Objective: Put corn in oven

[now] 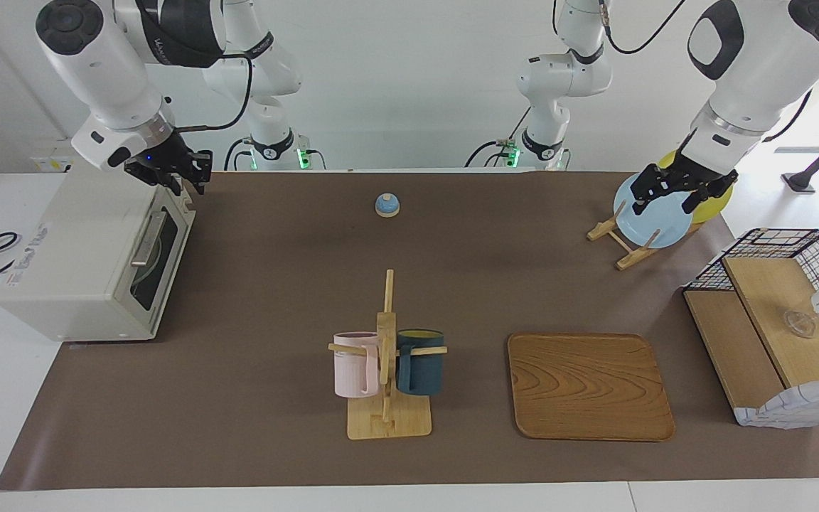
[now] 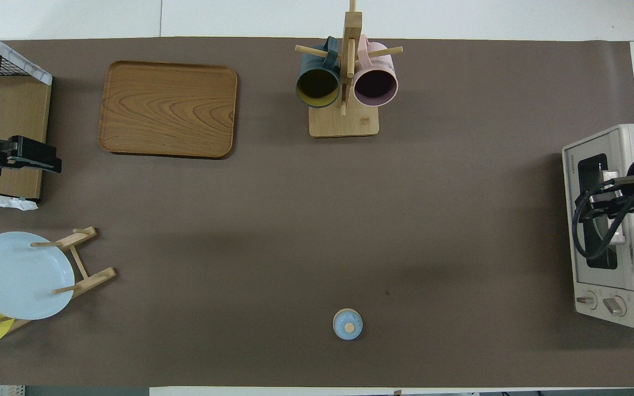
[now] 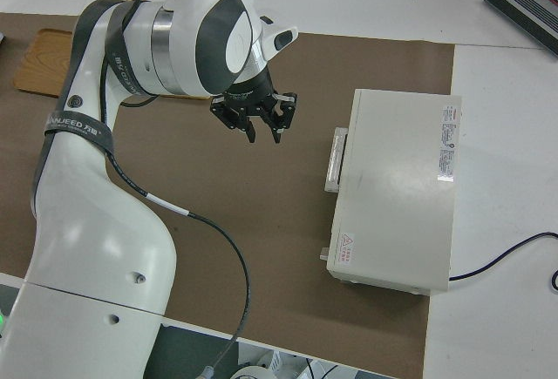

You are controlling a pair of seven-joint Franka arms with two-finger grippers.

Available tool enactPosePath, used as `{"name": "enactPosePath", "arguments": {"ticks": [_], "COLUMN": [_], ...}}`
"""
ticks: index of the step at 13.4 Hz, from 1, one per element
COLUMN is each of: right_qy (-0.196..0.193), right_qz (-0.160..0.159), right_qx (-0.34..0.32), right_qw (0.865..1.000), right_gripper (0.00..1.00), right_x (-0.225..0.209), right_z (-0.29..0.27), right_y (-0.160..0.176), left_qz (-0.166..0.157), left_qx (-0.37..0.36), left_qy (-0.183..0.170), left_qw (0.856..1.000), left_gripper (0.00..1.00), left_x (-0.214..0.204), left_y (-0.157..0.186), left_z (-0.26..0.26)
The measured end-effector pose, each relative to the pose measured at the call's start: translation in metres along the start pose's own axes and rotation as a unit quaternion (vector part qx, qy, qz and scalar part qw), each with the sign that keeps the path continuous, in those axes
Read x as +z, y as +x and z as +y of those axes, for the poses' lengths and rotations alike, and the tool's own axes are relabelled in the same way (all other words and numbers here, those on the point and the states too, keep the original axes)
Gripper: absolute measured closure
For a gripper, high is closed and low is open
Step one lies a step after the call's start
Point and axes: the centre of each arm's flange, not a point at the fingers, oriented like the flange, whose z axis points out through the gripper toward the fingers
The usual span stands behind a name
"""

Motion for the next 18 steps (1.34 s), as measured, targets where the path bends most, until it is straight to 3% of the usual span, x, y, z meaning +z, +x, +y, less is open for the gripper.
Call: {"name": "enactPosePath", "arguments": {"ticks": [4, 5, 18], "right_qy": [-0.001, 0.000, 0.001], "right_qz": [0.006, 0.009, 0.022], "right_qx": [-0.003, 0.001, 0.009], "right_qw": [1.000, 1.000, 1.000], "right_gripper": [0.03, 0.00, 0.00], "right_x": [-0.007, -0.010, -0.018], "right_z": [-0.005, -0.001, 0.009], "right_y": [0.000, 0.000, 0.009], "left_qz": [0.000, 0.000, 0.000], "left_qx": [0.000, 0.000, 0.000], "left_qy": [0.000, 0.000, 0.000], "left_qw": [1.000, 1.000, 1.000], "left_gripper": [0.00, 0.00, 0.00], "left_x": [0.000, 0.000, 0.000], "left_y": [0.000, 0.000, 0.000], "left_z": [0.000, 0.000, 0.000]}}
